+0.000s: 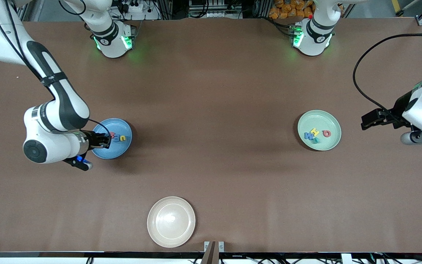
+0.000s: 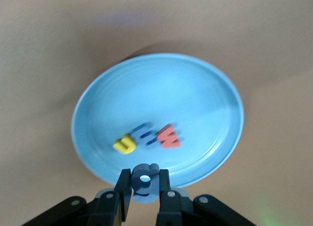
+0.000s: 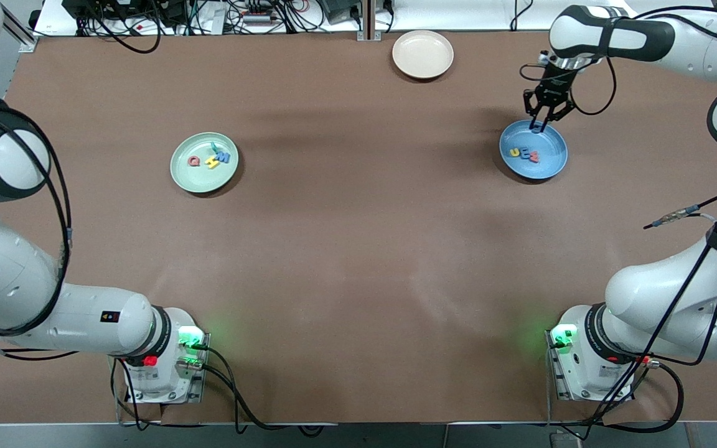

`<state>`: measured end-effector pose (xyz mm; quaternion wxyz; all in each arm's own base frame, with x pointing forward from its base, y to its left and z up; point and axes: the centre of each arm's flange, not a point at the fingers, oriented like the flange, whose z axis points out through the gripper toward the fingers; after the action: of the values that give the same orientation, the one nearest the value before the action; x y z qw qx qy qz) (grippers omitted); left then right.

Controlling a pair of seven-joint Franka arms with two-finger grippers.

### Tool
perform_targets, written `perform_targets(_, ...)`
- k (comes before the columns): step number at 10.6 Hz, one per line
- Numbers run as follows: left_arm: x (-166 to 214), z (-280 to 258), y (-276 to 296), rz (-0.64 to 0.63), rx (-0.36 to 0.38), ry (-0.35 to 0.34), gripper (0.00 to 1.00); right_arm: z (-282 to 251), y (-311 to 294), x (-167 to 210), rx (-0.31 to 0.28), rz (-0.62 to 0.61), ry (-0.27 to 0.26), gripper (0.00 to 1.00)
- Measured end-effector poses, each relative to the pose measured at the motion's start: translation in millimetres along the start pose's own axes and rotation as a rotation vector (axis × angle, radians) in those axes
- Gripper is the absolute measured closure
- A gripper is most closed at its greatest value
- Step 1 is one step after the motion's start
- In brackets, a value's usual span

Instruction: Sort upper and lower case letters into plates

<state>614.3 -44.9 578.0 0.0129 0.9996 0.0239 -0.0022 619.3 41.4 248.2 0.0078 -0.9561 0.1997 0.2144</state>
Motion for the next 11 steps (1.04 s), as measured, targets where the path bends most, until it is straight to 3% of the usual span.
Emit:
perform_targets(1,-6,-5,-2,-0.002,-0.003,0.004,0.00,4,4,3,-0.002,-0.001,0.004,0.72)
perform_targets(5,-21,-21,11,0.026,-0.010,0.024,0.00,4,1,2,-0.010,-0.007,0.015,0.20)
perform_targets(7,-25,-27,14,0.034,-0.015,0.033,0.00,-15,-1,-3,-0.007,-0.010,0.050,0.00)
perform_targets(11,-28,-29,23,0.051,-0.014,0.037,0.00,-89,-17,-34,-0.006,-0.088,0.191,0.00)
